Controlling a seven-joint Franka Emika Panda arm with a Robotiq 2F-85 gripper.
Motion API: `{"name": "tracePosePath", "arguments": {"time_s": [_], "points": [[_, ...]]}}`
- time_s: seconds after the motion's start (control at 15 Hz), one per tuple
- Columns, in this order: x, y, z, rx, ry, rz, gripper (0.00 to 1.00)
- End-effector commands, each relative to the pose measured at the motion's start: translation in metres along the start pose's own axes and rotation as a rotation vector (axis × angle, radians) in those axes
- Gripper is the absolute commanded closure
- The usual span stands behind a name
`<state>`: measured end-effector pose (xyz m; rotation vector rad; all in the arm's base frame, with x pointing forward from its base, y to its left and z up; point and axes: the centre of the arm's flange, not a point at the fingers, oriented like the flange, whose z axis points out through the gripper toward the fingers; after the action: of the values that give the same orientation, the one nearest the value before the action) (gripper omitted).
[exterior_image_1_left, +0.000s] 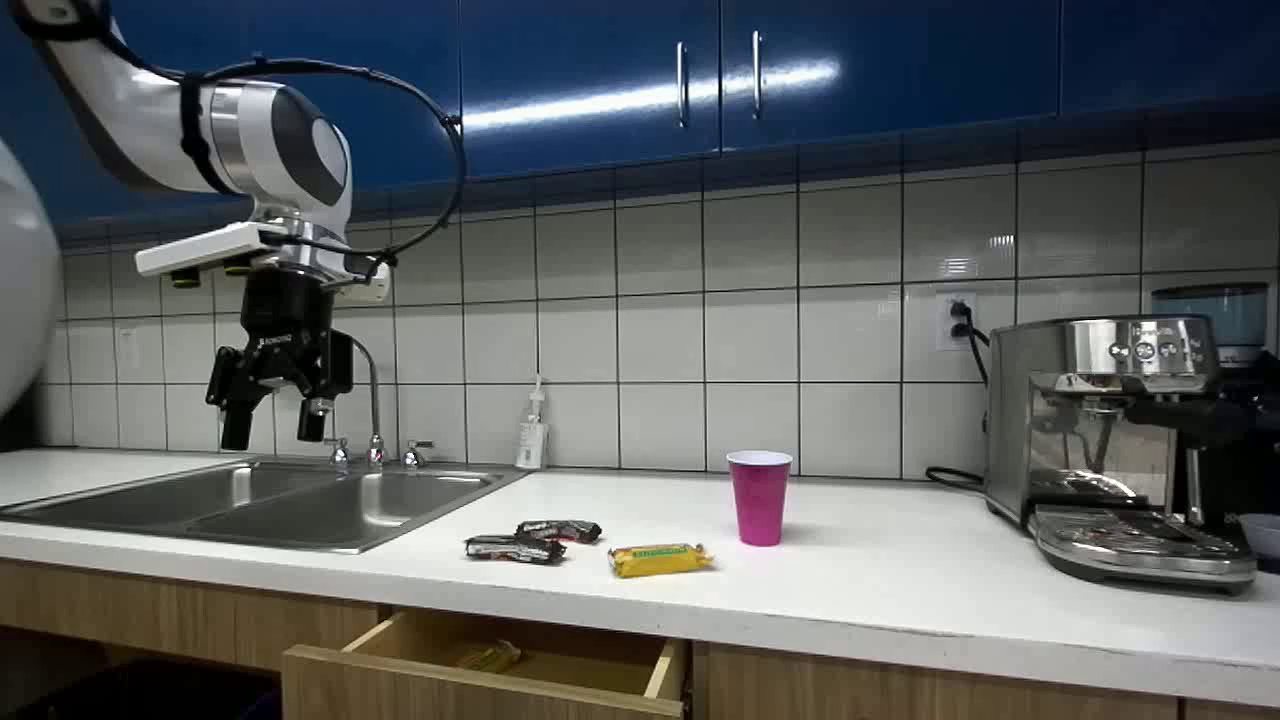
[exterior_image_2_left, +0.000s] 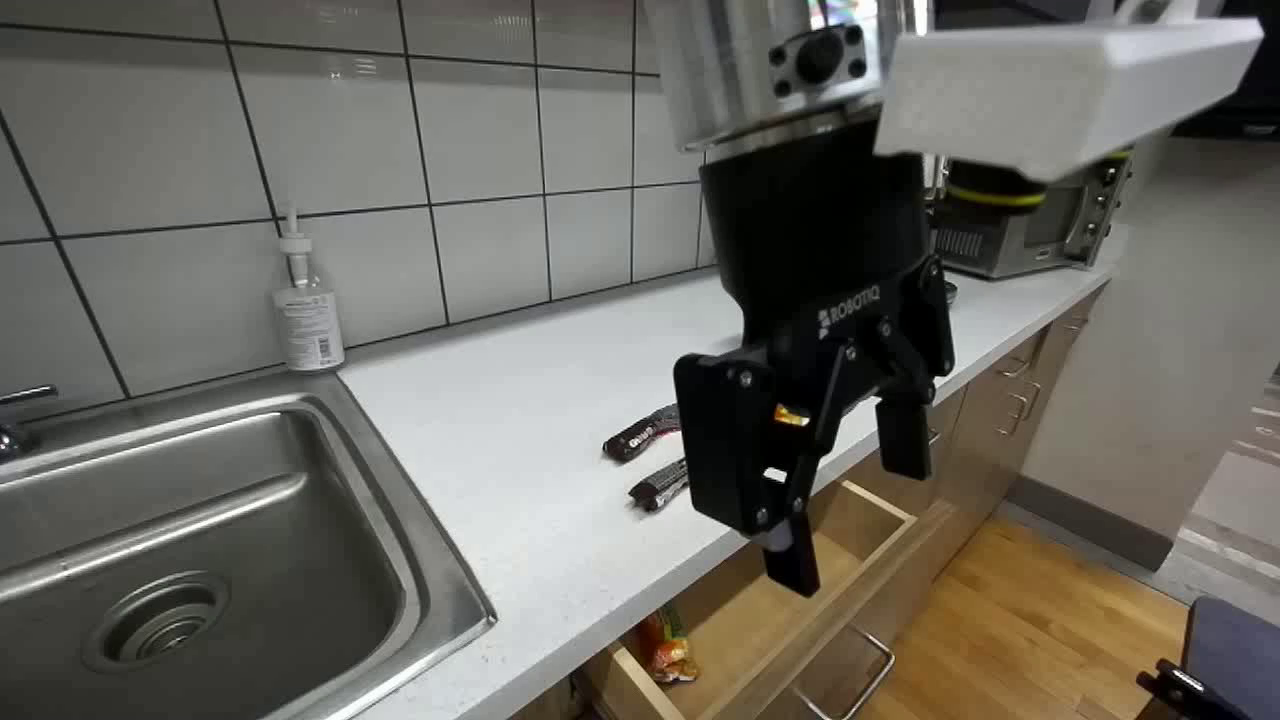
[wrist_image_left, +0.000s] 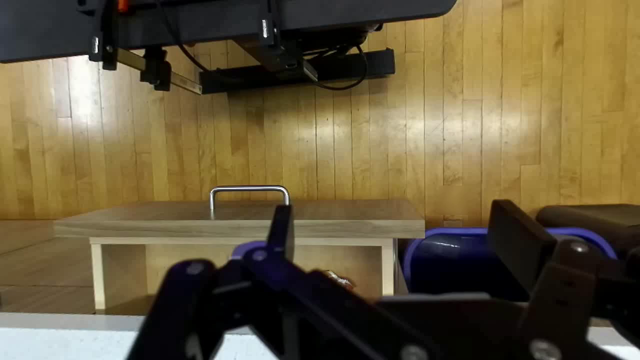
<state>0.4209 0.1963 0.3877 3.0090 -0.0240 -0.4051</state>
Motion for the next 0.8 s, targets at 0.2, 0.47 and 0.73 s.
{"name": "tracePosePath", "arguments": {"time_s": [0.2, 0.47, 0.73], "points": [[0.0001, 0.0000, 0.0001, 0.000, 0.000, 0.000, 0.00], [0.0001, 0.0000, 0.0001, 0.000, 0.000, 0.000, 0.00], [0.0012, 0.0009, 0.0034, -0.005, 0.011, -0.003, 0.00]]}}
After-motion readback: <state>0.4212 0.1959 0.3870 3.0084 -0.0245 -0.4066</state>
